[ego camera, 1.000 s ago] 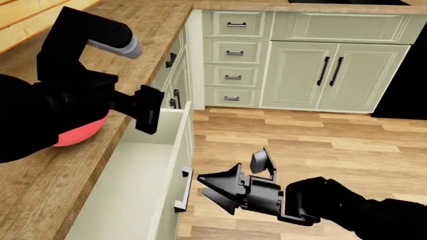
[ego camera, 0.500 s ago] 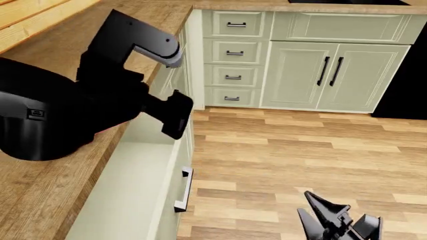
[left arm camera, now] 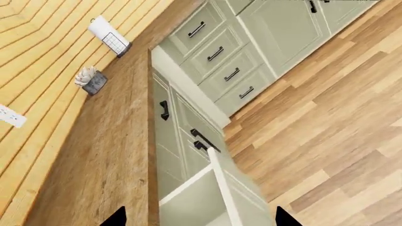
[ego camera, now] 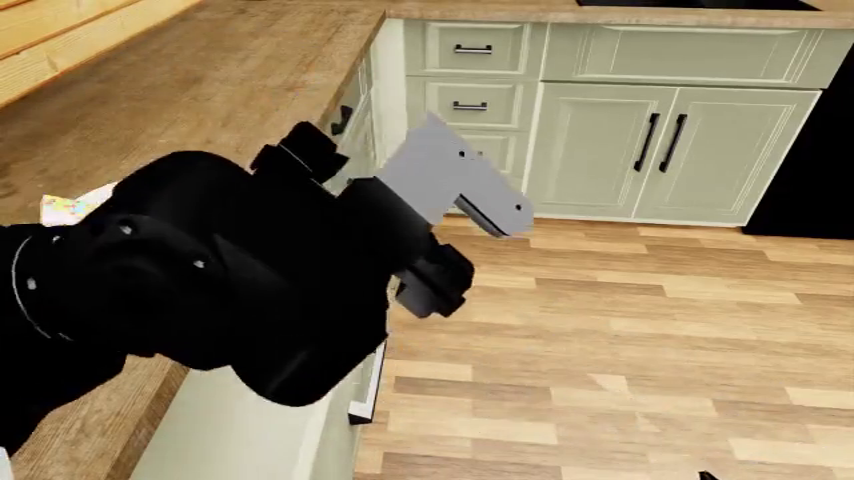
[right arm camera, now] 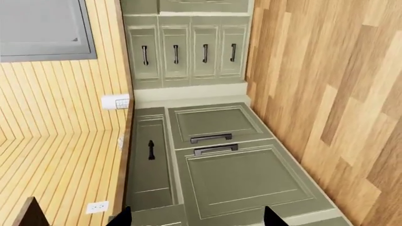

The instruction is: Place the bar in the bowl and close the drawer.

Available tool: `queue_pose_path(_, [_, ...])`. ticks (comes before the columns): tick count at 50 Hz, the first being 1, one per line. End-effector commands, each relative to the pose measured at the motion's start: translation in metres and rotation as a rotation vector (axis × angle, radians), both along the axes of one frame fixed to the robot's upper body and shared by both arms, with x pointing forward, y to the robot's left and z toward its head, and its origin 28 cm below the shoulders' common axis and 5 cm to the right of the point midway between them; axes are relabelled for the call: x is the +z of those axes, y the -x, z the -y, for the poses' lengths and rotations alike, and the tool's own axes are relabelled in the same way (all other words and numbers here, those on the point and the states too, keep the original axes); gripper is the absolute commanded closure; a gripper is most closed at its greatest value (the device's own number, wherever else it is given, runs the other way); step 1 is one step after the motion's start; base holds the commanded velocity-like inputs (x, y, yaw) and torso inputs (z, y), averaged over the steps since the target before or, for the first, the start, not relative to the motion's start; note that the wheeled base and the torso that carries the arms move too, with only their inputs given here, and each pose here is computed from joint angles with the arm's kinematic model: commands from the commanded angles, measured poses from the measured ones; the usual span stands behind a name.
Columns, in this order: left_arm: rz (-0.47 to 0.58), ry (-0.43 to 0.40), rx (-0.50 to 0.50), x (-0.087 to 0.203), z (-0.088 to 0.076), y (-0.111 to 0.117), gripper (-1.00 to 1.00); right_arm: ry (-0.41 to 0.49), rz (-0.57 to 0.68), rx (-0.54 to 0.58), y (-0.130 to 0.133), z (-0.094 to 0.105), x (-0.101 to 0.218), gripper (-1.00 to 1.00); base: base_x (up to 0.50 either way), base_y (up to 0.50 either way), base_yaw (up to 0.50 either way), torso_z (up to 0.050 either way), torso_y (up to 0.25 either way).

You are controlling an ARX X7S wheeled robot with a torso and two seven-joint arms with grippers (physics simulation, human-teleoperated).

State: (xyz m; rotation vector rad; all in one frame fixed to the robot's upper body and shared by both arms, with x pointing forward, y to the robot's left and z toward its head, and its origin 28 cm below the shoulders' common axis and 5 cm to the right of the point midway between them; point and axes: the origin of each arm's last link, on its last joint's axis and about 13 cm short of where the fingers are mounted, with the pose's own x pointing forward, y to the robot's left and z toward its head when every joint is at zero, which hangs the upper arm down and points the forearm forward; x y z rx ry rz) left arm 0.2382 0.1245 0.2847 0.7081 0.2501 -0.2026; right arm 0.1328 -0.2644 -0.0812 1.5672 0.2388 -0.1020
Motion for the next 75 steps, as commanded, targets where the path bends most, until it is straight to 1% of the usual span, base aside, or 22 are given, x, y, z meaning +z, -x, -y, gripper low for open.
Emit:
queue_pose_path(1, [0.157, -0.228, 0.001, -0.041, 0.044, 0.018, -1.0, -0.011, -0.008, -0.049, 0.009, 0.003, -0.003, -1.0, 0.0, 0.0, 0.0, 0.0, 0.0])
queue_pose_path(5, [0.155, -0.267, -0.037, -0.054, 0.056, 0.026, -1.0, -0.013, -0.005, -0.052, 0.009, 0.003, -0.003, -1.0, 0.0, 0.0, 0.0, 0.0, 0.0])
queue_pose_path(11, [0.133, -0.326, -0.089, -0.078, 0.067, 0.036, -1.0, -0.006, 0.031, -0.055, 0.008, 0.004, -0.002, -1.0, 0.0, 0.0, 0.0, 0.0, 0.0])
queue_pose_path(19, [0.1, -0.403, -0.116, -0.106, 0.067, 0.034, -1.0, 0.01, 0.071, -0.052, 0.006, 0.009, 0.001, -1.0, 0.0, 0.0, 0.0, 0.0, 0.0])
queue_pose_path(28, [0.03, -0.43, -0.092, -0.128, 0.069, 0.032, -1.0, 0.006, 0.076, -0.052, 0.007, 0.009, 0.001, -1.0, 0.0, 0.0, 0.0, 0.0, 0.0])
queue_pose_path(35, [-0.007, -0.485, -0.098, -0.154, 0.066, 0.037, -1.0, 0.003, 0.076, -0.052, 0.009, 0.01, 0.001, -1.0, 0.0, 0.0, 0.0, 0.0, 0.0])
queue_pose_path(42, [-0.035, -0.533, -0.102, -0.172, 0.063, 0.044, -1.0, 0.0, 0.074, -0.051, 0.01, 0.009, 0.0, -1.0, 0.0, 0.0, 0.0, 0.0, 0.0])
queue_pose_path(47, [-0.05, -0.583, -0.102, -0.187, 0.059, 0.049, -1.0, -0.001, 0.074, -0.053, 0.011, 0.009, -0.001, -1.0, 0.0, 0.0, 0.0, 0.0, 0.0])
queue_pose_path(61, [-0.129, -0.66, -0.102, -0.213, 0.053, 0.055, -1.0, -0.004, 0.074, -0.052, 0.012, 0.008, -0.002, -1.0, 0.0, 0.0, 0.0, 0.0, 0.0])
queue_pose_path(71, [-0.169, -0.71, -0.078, -0.229, 0.048, 0.051, -1.0, -0.007, 0.073, -0.054, 0.013, 0.007, -0.002, -1.0, 0.0, 0.0, 0.0, 0.0, 0.0])
queue_pose_path(75, [-0.183, -0.721, -0.054, -0.234, 0.046, 0.045, -1.0, -0.008, 0.073, -0.055, 0.014, 0.007, -0.003, -1.0, 0.0, 0.0, 0.0, 0.0, 0.0])
